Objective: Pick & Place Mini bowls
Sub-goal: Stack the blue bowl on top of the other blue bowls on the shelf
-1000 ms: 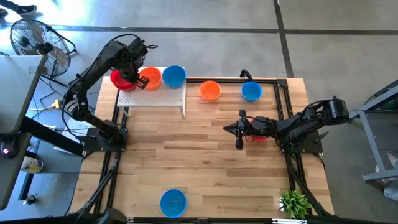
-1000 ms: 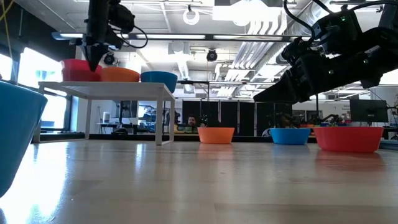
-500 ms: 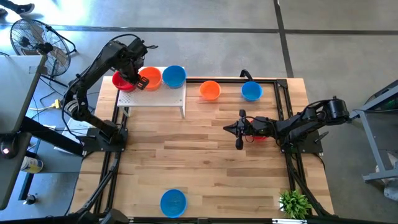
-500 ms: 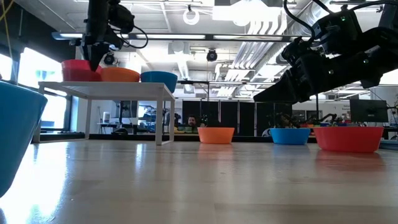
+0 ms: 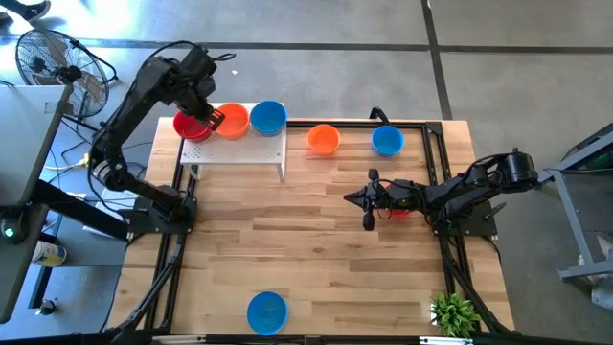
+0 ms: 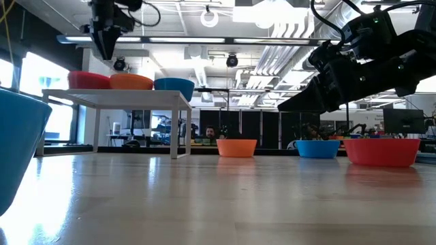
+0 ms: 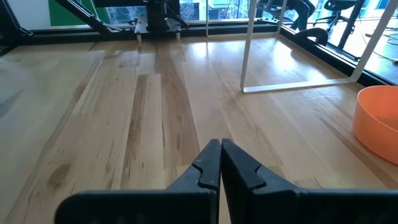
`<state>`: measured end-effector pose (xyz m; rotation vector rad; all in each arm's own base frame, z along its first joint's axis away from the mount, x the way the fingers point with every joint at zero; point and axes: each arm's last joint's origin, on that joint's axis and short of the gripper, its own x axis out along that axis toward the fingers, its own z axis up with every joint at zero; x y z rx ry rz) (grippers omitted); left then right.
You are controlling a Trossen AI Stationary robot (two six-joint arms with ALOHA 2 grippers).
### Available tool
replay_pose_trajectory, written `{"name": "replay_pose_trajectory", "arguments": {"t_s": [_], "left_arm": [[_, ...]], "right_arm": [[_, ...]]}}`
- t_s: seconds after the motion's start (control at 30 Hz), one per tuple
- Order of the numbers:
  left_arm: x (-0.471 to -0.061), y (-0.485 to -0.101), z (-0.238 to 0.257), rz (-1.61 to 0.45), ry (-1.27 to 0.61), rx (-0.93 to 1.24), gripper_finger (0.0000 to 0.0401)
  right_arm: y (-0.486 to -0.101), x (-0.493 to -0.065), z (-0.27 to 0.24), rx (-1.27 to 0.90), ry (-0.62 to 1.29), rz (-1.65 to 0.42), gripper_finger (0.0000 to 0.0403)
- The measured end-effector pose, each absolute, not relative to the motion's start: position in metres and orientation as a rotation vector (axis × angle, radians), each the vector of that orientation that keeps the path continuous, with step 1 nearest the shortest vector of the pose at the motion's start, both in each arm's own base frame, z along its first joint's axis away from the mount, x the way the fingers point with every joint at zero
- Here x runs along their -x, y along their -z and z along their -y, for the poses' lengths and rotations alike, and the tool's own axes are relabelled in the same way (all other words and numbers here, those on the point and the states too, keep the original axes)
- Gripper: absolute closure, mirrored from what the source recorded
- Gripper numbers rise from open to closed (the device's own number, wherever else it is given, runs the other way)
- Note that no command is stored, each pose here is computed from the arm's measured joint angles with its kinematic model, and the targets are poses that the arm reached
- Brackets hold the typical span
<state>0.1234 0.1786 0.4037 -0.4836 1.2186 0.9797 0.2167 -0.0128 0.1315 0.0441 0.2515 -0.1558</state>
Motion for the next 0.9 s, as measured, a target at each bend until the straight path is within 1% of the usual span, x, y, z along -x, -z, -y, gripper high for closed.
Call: {"name": "replay_pose_trajectory", "arguments": {"t_s": [0.13, 0.23, 0.27, 0.37, 0.5, 0.7, 0.9], "left_arm": [[-0.123, -0.410, -0.150, -1.076, -0.964, 0.425, 0.0354], [-0.123, -0.412, -0.123, -0.938, -0.913, 0.364, 0.0389], [-0.125, -0.410, -0.114, -0.892, -0.884, 0.344, 0.0395], [-0.134, -0.399, -0.093, -0.759, -0.808, 0.304, 0.0393], [-0.150, -0.375, -0.069, -0.605, -0.696, 0.229, 0.0395], [-0.179, -0.325, -0.040, -0.457, -0.519, 0.071, 0.0400], [-0.201, -0.274, -0.021, -0.237, -0.380, 0.015, 0.0400]], "right_arm": [[-0.132, -0.217, 0.013, -0.044, 0.156, -0.251, 0.0401], [-0.132, -0.217, 0.013, -0.044, 0.156, -0.251, 0.0402], [-0.131, -0.217, 0.013, -0.044, 0.156, -0.251, 0.0402], [-0.131, -0.217, 0.013, -0.043, 0.166, -0.251, 0.0401], [-0.132, -0.217, 0.014, -0.058, 0.187, -0.248, 0.0402], [-0.132, -0.216, 0.014, -0.075, 0.214, -0.245, 0.0401], [-0.132, -0.216, 0.014, -0.112, 0.219, -0.241, 0.0401]]}}
